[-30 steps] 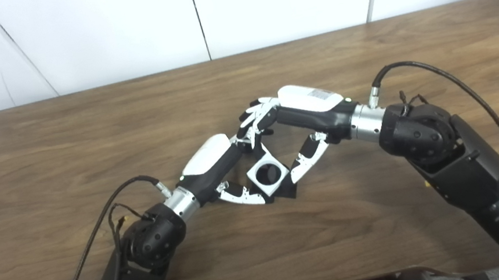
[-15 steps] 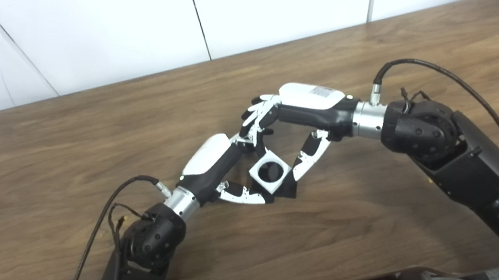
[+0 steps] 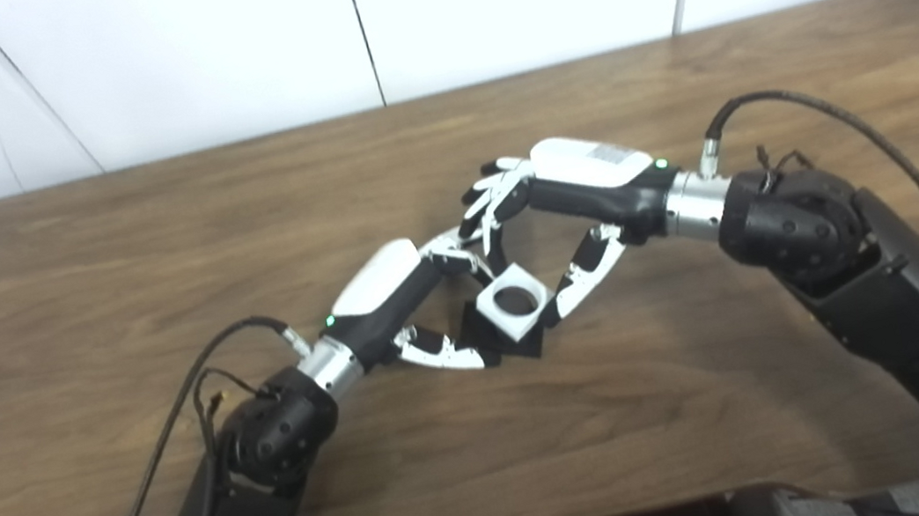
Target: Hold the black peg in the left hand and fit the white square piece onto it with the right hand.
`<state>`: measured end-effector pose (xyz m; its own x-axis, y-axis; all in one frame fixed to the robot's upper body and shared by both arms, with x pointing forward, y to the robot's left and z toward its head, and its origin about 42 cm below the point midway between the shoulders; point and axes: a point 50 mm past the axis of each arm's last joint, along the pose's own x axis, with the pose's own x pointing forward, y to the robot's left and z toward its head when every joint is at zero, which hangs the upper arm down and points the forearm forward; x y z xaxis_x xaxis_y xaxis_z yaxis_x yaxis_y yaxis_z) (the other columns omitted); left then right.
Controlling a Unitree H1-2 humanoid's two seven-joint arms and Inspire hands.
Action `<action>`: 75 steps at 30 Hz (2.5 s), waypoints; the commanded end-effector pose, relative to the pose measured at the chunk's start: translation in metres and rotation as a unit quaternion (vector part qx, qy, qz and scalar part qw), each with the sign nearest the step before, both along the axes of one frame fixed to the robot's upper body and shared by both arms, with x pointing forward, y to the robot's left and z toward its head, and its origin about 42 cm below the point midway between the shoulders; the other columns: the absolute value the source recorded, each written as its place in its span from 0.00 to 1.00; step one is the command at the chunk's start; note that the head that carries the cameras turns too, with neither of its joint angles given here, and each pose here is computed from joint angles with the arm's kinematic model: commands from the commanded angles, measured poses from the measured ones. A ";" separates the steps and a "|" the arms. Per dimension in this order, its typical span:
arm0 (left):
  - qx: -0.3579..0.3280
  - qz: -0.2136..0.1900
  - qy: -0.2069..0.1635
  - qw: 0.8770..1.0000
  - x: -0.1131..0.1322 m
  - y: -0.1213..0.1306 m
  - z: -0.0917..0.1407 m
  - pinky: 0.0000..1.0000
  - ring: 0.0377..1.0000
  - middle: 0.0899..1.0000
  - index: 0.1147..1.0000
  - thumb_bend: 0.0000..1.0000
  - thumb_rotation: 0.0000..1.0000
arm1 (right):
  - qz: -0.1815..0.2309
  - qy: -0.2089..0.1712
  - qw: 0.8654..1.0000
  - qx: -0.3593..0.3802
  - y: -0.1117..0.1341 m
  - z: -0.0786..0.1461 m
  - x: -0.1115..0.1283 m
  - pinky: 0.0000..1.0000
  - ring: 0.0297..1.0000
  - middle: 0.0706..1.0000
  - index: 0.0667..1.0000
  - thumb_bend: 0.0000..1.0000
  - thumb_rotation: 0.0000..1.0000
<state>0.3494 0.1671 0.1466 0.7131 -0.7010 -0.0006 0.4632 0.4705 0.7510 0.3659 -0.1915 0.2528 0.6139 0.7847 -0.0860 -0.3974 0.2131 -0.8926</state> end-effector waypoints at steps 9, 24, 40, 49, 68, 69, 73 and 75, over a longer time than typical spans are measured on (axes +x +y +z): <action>0.023 0.002 0.007 1.000 0.001 0.009 0.001 0.80 0.95 0.90 0.43 0.51 0.09 | -0.006 -0.025 1.000 0.000 -0.008 0.015 0.003 0.98 0.89 0.77 0.44 0.52 0.14; 0.024 0.002 0.006 1.000 0.004 0.007 0.003 0.81 0.95 0.91 0.43 0.51 0.09 | -0.004 -0.018 1.000 0.000 -0.007 0.009 0.003 0.98 0.89 0.77 0.44 0.52 0.14; 0.023 0.001 0.004 1.000 0.005 0.003 0.003 0.80 0.95 0.90 0.43 0.51 0.09 | 0.014 -0.020 1.000 0.014 0.011 0.012 -0.001 0.99 0.90 0.78 0.44 0.52 0.14; 0.025 0.003 0.007 1.000 0.004 0.001 0.000 0.79 0.95 0.90 0.43 0.51 0.09 | 0.027 -0.030 0.999 0.016 0.015 0.019 0.001 0.99 0.90 0.77 0.44 0.52 0.14; 0.025 0.003 0.009 1.000 0.003 0.005 0.000 0.80 0.95 0.90 0.43 0.51 0.09 | 0.043 -0.048 0.998 -0.004 0.013 0.029 0.000 0.97 0.89 0.77 0.44 0.52 0.14; 0.024 0.003 0.011 1.000 0.003 0.005 0.000 0.80 0.95 0.90 0.43 0.51 0.09 | 0.046 -0.051 0.998 -0.006 0.013 0.030 0.000 0.97 0.89 0.77 0.44 0.52 0.14; 0.026 0.005 0.013 1.000 0.003 0.004 0.001 0.81 0.95 0.91 0.43 0.51 0.09 | 0.053 -0.059 0.997 -0.018 0.014 0.037 -0.002 0.97 0.89 0.77 0.44 0.52 0.14; 0.026 0.005 0.013 1.000 0.003 0.004 0.001 0.81 0.95 0.91 0.43 0.51 0.09 | 0.058 -0.064 0.996 -0.023 0.013 0.040 -0.002 0.97 0.89 0.77 0.44 0.52 0.14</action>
<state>0.3495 0.1673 0.1484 0.7124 -0.7017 -0.0103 0.4665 0.4626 0.7539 0.3629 -0.1809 0.2669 0.5604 0.8220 -0.1012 -0.3813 0.1476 -0.9126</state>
